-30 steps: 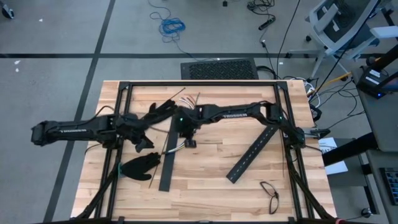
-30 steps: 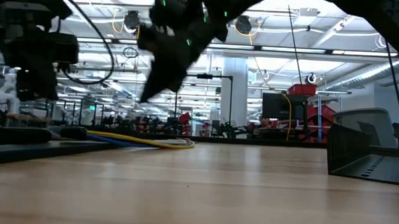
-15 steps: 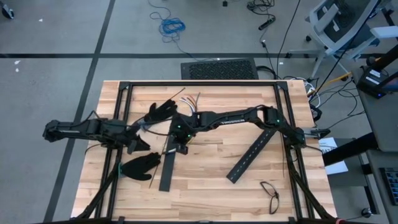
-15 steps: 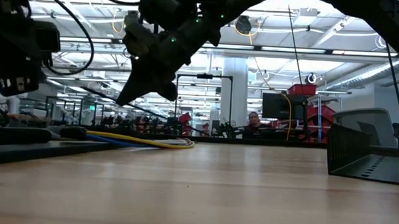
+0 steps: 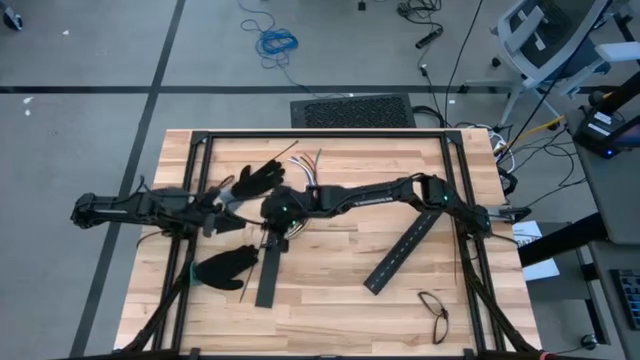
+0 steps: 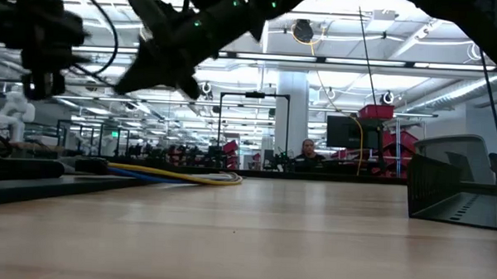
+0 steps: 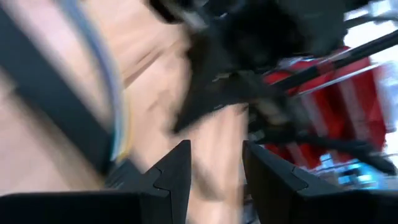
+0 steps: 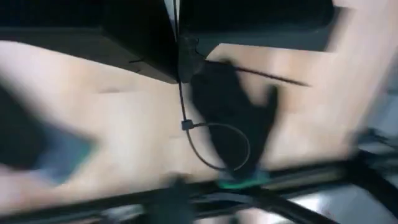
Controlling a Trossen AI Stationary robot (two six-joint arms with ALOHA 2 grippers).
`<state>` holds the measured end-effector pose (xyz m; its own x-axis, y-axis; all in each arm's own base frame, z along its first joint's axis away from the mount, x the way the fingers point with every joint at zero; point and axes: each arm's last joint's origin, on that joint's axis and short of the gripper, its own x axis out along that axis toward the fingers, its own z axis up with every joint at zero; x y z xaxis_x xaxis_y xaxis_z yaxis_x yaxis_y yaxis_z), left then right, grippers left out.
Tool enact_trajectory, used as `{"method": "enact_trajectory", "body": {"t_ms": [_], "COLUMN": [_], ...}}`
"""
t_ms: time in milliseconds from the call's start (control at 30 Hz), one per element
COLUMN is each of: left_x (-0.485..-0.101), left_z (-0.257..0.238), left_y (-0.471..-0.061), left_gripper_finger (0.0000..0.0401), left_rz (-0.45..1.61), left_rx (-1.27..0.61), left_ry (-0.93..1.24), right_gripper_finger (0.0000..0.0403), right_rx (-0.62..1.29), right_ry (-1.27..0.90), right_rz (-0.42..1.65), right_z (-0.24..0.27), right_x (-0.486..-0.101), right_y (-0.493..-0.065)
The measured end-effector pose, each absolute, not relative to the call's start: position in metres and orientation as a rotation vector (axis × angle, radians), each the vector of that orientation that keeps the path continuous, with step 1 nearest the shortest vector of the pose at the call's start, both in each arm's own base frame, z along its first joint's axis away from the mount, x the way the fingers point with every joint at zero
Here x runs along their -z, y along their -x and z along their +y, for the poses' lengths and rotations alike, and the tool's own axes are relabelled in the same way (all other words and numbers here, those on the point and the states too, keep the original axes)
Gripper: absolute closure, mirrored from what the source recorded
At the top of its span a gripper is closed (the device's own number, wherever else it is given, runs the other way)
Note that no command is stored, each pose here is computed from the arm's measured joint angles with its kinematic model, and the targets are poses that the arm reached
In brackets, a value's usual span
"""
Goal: Ziptie cables
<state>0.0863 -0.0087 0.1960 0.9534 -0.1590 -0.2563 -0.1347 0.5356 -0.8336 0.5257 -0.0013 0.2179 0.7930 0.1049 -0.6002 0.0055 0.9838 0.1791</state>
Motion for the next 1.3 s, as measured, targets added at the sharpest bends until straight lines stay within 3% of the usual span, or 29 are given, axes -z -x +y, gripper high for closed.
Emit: {"method": "enact_trajectory", "body": {"t_ms": [133,233,500,800,933,1033,1133,1233,1300], "left_x": [-0.21,-0.217,-0.229,-0.232,-0.232,-0.232,-0.232,-0.232,-0.231], "left_z": [-0.009,-0.009,-0.009,-0.009,-0.009,-0.009,-0.009,-0.009,-0.009], "left_y": [-0.089,-0.089,-0.089,-0.089,-0.089,-0.089,-0.089,-0.089,-0.089], "left_gripper_finger": [0.0261,0.0261,0.0261,0.0261,0.0261,0.0261,0.0261,0.026,0.0261], "left_rz": [0.189,0.121,0.004,-0.03,-0.032,-0.032,-0.029,-0.023,-0.012], "left_rx": [0.093,0.15,0.201,0.209,0.209,0.209,0.21,0.211,0.206], "left_ry": [1.004,0.968,0.871,0.871,0.877,0.881,0.904,0.897,0.887], "right_gripper_finger": [0.0403,0.0403,0.0391,0.0267,0.0205,0.0177,0.0173,0.0186,0.0197], "right_rx": [0.107,0.107,0.075,-0.013,0.146,0.343,0.376,0.3,0.255], "right_ry": [0.16,0.202,0.213,0.229,0.55,0.615,0.583,0.308,0.115], "right_rz": [0.896,1.062,0.9,0.918,0.852,0.944,1.196,1.442,1.486], "right_z": [-0.025,-0.048,-0.061,-0.05,-0.046,-0.05,-0.06,-0.079,-0.091], "right_x": [-0.223,-0.211,-0.221,-0.215,-0.225,-0.227,-0.219,-0.206,-0.196], "right_y": [-0.509,-0.496,-0.508,-0.509,-0.517,-0.51,-0.485,-0.457,-0.449]}}
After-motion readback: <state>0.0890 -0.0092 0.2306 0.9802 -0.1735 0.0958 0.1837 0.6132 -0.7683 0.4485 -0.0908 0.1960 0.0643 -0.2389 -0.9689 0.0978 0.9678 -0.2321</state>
